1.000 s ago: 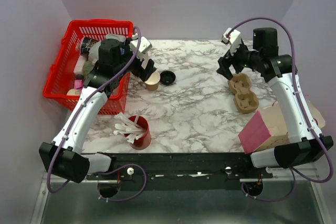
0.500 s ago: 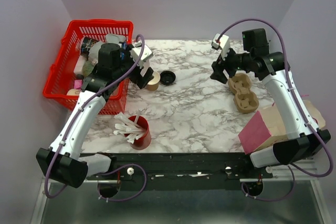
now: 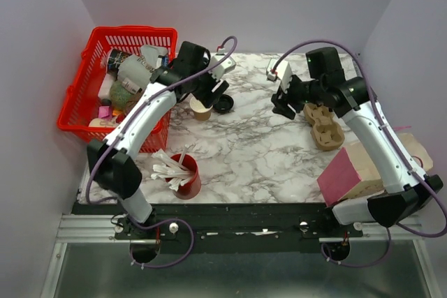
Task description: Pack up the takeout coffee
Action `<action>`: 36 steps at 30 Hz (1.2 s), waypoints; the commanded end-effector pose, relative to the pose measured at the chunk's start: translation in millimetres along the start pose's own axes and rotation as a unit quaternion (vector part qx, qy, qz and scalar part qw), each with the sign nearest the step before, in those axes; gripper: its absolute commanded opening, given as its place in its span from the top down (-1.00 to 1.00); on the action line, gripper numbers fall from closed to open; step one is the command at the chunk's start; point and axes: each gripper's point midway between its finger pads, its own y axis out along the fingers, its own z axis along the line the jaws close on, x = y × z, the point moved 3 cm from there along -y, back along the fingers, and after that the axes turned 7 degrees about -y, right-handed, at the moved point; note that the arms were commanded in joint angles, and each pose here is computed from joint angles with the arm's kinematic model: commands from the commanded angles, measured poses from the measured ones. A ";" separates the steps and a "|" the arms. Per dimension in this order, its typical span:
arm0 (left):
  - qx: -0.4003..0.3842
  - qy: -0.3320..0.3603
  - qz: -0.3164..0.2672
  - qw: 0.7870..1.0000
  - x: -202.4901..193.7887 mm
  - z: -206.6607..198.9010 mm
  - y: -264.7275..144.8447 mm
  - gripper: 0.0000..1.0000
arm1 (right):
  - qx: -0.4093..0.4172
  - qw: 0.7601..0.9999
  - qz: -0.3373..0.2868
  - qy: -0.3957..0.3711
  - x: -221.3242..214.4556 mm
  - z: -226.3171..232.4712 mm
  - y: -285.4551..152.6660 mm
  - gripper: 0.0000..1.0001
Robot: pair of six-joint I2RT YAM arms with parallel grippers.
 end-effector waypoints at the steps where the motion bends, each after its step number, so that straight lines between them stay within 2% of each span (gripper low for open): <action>1: 0.050 -0.058 0.144 0.987 -36.6 9.5 30.5 -0.56 | 0.008 0.998 0.033 -0.044 -13.4 21.8 -0.8 -0.31; 6: 0.089 -0.072 0.172 0.978 -35.6 22.4 55.1 -0.53 | 0.066 0.992 0.090 -0.060 -59.5 62.7 11.3 -0.18; 10: 0.100 -0.076 0.200 0.972 -45.7 29.0 74.3 -0.50 | 0.129 0.974 0.172 -0.073 -106.3 94.8 7.9 -0.04; 13: 0.093 -0.078 0.211 0.970 -50.2 28.7 84.4 -0.50 | 0.146 0.962 0.215 -0.090 -126.8 102.6 -0.3 0.07; 21: 0.071 -0.084 0.233 0.966 -63.4 24.9 106.1 -0.33 | 0.144 0.940 0.277 -0.138 -178.8 123.1 -14.0 0.09; 31: 0.069 -0.073 0.255 0.962 -78.6 27.9 124.9 0.12 | 0.124 0.936 0.306 -0.123 -202.0 122.9 -17.0 0.09; 34: 0.066 -0.069 0.259 0.961 -79.7 27.6 127.5 0.31 | 0.114 0.936 0.311 -0.120 -209.4 118.3 -20.7 0.09; 35: 0.064 -0.068 0.260 0.961 -79.8 27.5 127.6 0.46 | 0.111 0.934 0.318 -0.116 -215.2 118.3 -23.1 0.09; 36: 0.063 -0.066 0.260 0.961 -79.2 26.8 128.0 0.52 | 0.112 0.933 0.320 -0.119 -217.9 118.0 -24.0 0.09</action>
